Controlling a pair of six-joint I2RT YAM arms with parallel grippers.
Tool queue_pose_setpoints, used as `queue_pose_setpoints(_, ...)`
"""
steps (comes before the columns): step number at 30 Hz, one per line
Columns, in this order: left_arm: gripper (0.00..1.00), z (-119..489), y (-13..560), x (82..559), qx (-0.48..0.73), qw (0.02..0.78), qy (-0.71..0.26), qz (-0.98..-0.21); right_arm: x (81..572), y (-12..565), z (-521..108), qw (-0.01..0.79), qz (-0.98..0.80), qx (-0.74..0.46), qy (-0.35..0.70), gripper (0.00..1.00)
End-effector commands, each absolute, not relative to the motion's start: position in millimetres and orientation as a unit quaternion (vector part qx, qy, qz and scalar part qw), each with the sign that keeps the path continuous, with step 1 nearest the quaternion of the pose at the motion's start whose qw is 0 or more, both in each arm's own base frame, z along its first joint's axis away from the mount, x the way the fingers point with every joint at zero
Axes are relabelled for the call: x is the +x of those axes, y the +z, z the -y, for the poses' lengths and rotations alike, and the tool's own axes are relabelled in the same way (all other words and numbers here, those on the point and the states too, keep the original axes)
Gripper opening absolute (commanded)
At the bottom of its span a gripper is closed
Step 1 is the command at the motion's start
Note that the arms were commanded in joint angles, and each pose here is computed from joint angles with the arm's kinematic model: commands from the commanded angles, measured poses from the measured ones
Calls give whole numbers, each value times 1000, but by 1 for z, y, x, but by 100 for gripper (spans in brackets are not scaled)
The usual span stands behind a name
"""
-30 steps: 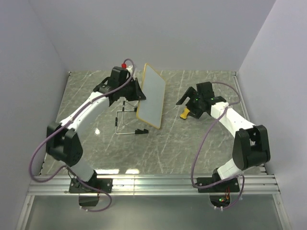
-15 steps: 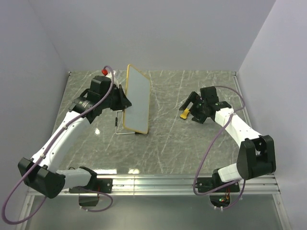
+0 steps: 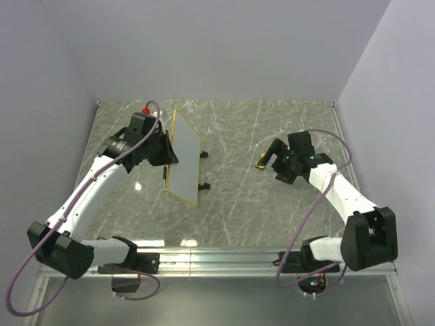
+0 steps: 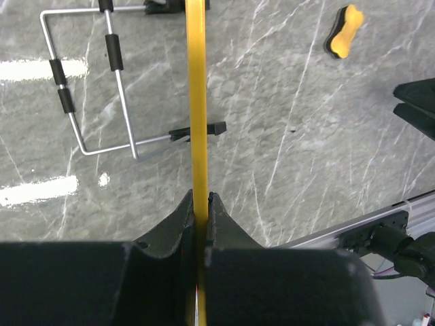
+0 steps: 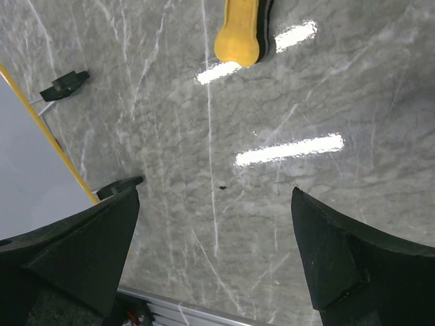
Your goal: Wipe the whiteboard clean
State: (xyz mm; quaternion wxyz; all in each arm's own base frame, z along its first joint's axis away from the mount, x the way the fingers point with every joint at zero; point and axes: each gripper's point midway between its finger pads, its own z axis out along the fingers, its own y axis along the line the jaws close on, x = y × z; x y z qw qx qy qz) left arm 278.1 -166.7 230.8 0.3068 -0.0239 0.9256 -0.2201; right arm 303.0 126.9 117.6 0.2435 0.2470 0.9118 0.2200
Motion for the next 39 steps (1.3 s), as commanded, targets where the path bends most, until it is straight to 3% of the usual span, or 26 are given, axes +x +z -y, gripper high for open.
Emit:
queue_pose_setpoints(1, 0, 172, 256, 293, -17, 346, -238, -908, 298, 123, -121, 258, -910, 241, 219, 100)
queue_pose_setpoints(28, 1, 172, 215, 322, -55, 292, -194, -935, 283, 114, -114, 253, -913, 238, 216, 99)
queue_pose_setpoints(29, 5, 173, 214, 322, -53, 291, -195, -935, 282, 113, -114, 252, -913, 237, 216, 99)
queue_pose_setpoints(30, 21, 173, 208, 322, -54, 287, -193, -937, 283, 114, -114, 253, -913, 237, 216, 99)
queue_pose_setpoints(33, 38, 175, 203, 321, -48, 291, -202, -934, 284, 117, -115, 257, -912, 234, 218, 99)
queue_pose_setpoints(39, 44, 174, 196, 323, -47, 294, -208, -932, 289, 128, -116, 264, -909, 233, 222, 99)
